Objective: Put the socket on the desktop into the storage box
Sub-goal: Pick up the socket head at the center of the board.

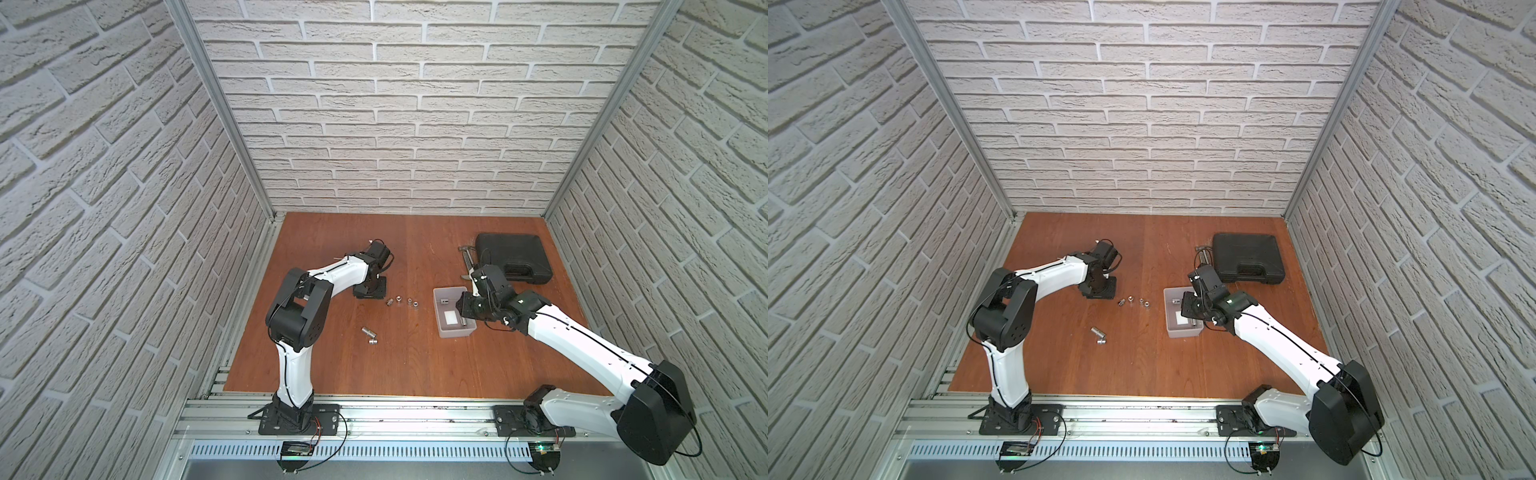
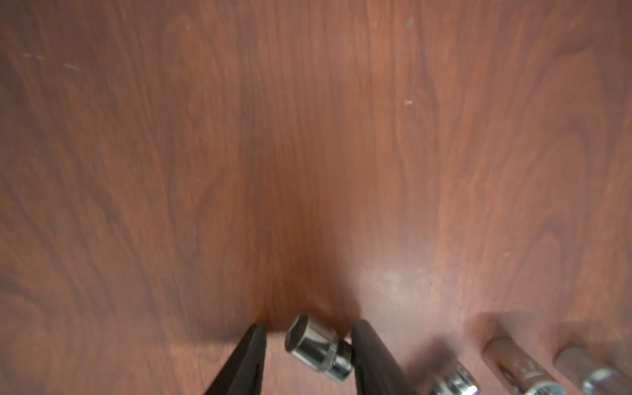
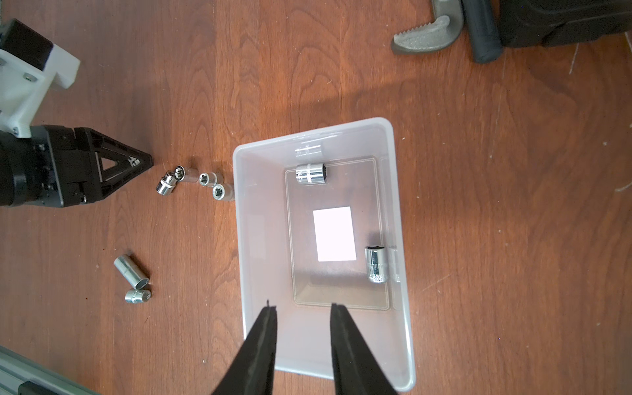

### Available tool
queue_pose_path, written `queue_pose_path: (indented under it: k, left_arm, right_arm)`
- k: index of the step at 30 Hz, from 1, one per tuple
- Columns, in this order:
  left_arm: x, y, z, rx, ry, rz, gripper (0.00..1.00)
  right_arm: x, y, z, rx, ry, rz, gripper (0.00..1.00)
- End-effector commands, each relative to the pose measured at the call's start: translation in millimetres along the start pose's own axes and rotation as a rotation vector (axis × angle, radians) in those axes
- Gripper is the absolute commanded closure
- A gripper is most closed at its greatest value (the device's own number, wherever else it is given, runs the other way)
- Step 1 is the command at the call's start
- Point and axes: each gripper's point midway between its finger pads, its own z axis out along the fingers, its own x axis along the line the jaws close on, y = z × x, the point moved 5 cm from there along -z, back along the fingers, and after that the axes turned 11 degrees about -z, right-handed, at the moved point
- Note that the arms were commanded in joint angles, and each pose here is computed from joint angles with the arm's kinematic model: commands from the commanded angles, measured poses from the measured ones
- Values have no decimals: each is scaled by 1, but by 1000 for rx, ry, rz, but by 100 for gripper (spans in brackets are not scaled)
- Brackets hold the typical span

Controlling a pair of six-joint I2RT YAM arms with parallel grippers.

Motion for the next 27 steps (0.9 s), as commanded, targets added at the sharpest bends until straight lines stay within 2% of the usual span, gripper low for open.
queue_pose_path:
  k: [1, 27]
  left_arm:
    - [0, -4, 11, 23, 24, 23, 54]
    - [-21, -15, 16, 29, 19, 78, 62]
  right_arm:
    - [1, -1, -1, -16, 4, -4, 69]
    - [0, -3, 1, -14, 3, -3, 74]
